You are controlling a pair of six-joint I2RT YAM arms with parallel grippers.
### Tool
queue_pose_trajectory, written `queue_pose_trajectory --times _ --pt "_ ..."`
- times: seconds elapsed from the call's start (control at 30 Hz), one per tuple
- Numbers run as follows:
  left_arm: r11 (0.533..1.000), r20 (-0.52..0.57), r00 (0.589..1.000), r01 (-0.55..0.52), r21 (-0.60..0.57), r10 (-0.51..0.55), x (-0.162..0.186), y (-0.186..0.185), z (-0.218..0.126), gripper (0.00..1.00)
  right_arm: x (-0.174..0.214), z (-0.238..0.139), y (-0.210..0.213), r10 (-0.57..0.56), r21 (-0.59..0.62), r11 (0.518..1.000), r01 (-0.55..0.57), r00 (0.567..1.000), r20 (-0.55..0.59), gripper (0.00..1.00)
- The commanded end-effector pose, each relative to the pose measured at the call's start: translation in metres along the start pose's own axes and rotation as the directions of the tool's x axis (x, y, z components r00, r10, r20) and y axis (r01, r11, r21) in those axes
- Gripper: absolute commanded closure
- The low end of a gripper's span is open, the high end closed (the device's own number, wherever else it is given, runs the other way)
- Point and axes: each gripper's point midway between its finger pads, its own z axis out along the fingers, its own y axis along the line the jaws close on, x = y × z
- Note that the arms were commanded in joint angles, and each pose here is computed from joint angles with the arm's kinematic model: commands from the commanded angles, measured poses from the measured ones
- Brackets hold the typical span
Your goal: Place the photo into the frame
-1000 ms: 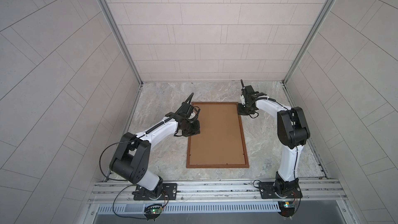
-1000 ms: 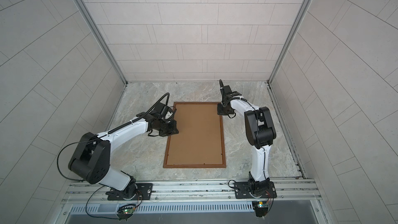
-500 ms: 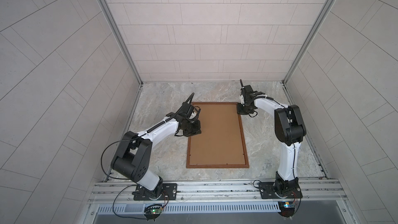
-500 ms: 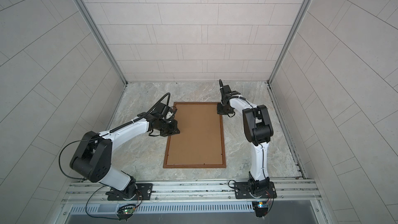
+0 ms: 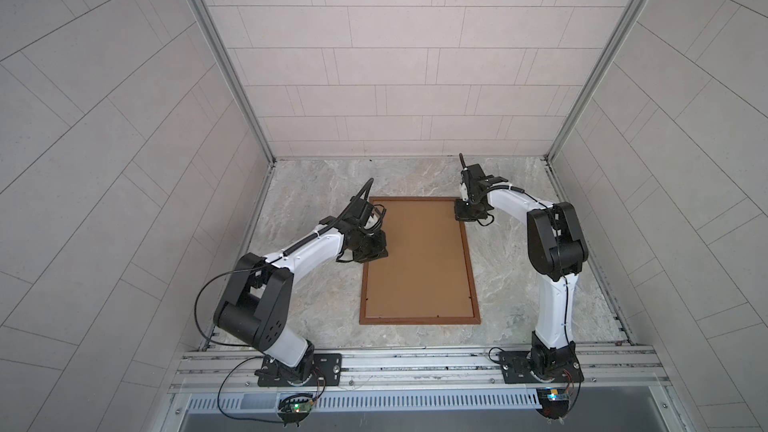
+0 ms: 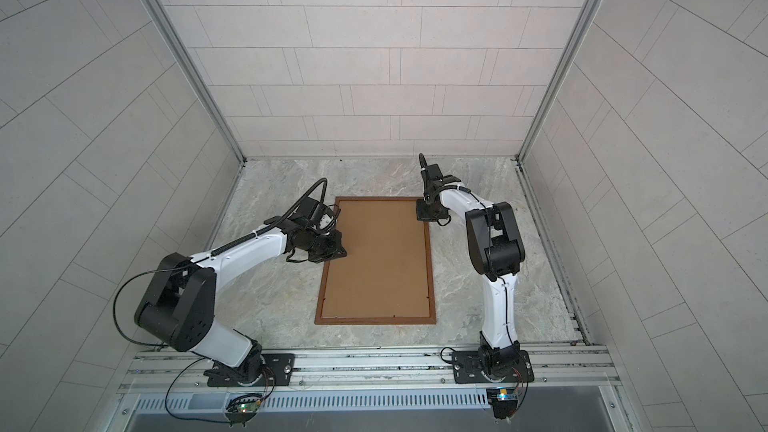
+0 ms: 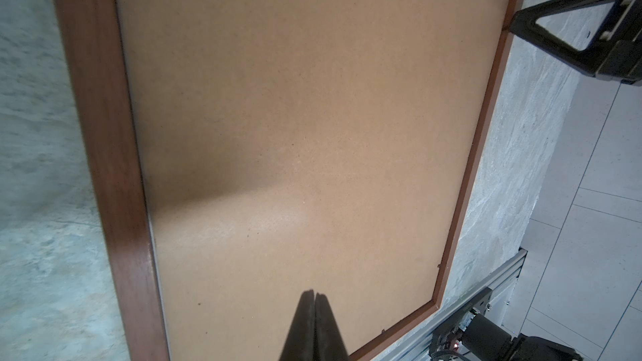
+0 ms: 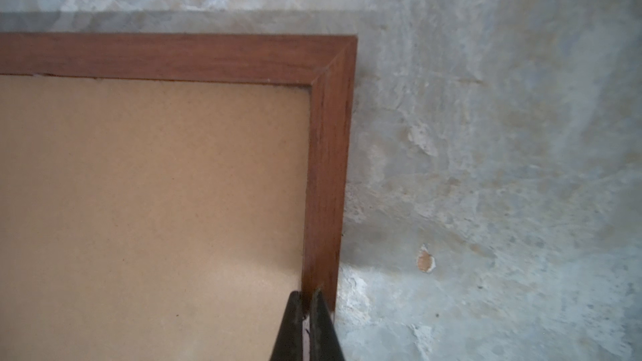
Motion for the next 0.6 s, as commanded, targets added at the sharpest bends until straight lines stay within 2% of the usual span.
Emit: queue_pose_trajectory --times 0.0,0.37,0.57 --pt "1.0 0.011 1.0 -0.007 0.012 0.007 0.0 0.0 -0.004 0.94 0.023 0.02 0.007 -0.032 0.004 0.999 0.032 0.995 -0.092 1.0" --pt "1.0 0.012 1.0 -0.006 0.015 0.005 0.0 0.002 -0.005 0.94 0.039 0.04 0.014 -0.063 0.03 0.997 0.068 0.986 -0.155 1.0" --pt "1.0 0.015 1.0 -0.006 0.015 0.006 0.0 0.004 -0.007 0.94 0.033 0.036 0.015 -0.064 0.033 0.997 0.07 0.988 -0.14 1.0"
